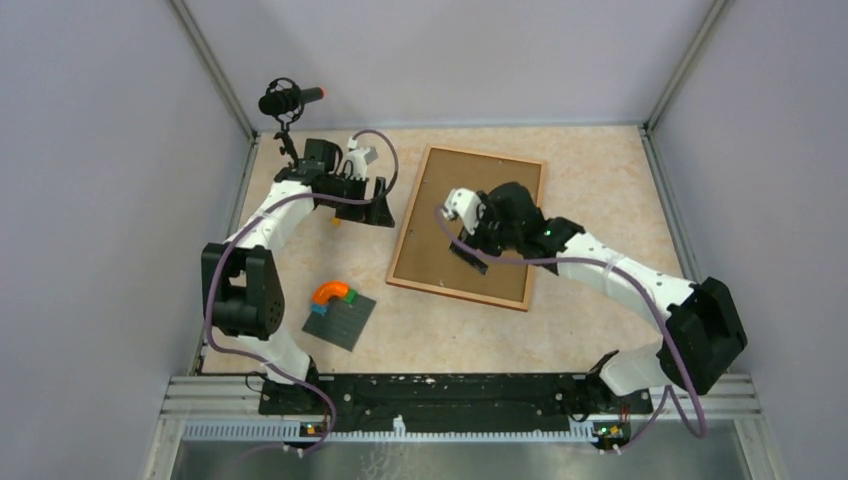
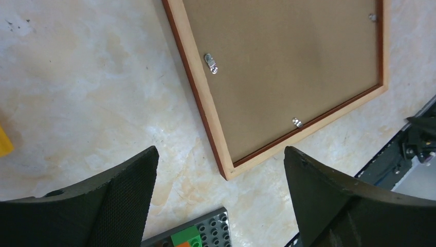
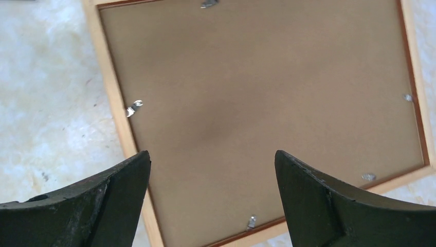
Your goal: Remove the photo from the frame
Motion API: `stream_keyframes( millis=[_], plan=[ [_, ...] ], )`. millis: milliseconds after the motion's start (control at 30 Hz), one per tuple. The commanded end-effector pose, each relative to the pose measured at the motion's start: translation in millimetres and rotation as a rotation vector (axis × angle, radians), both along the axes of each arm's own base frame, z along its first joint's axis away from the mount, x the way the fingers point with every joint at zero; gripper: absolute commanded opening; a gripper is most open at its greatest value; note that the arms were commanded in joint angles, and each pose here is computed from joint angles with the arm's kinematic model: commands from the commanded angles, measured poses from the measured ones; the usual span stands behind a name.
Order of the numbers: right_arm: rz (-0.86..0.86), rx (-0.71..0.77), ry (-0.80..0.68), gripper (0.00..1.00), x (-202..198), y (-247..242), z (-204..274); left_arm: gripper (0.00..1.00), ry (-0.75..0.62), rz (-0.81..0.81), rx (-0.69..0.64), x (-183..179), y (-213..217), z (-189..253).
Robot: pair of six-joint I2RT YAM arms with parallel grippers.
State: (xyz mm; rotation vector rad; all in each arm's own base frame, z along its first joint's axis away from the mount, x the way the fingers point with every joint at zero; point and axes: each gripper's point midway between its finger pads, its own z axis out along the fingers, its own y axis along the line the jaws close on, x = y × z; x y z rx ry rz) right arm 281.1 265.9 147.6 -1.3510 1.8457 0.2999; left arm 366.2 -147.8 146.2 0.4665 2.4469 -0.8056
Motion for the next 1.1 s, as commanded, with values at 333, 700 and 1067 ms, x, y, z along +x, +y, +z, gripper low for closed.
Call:
stream_keyframes(
  millis=[333, 700, 1067],
  plan=[
    [-0.438, 0.148, 0.232, 0.89, 69.7, -111.7, 27.4, 0.86, 0.015, -0.099, 0.174, 1.8, -35.4, -59.4],
    [-0.585, 0.211, 0.225, 0.9, 79.0, -159.3, 43.1, 0.79, -0.035, -0.086, 0.211, 54.4, -61.3, -71.3],
    [-0.699, 0.259, 0.236, 0.9, 82.0, -186.3, 46.7, 0.58, -0.072, -0.068, 0.29, 95.0, -65.3, -98.2]
  ],
)
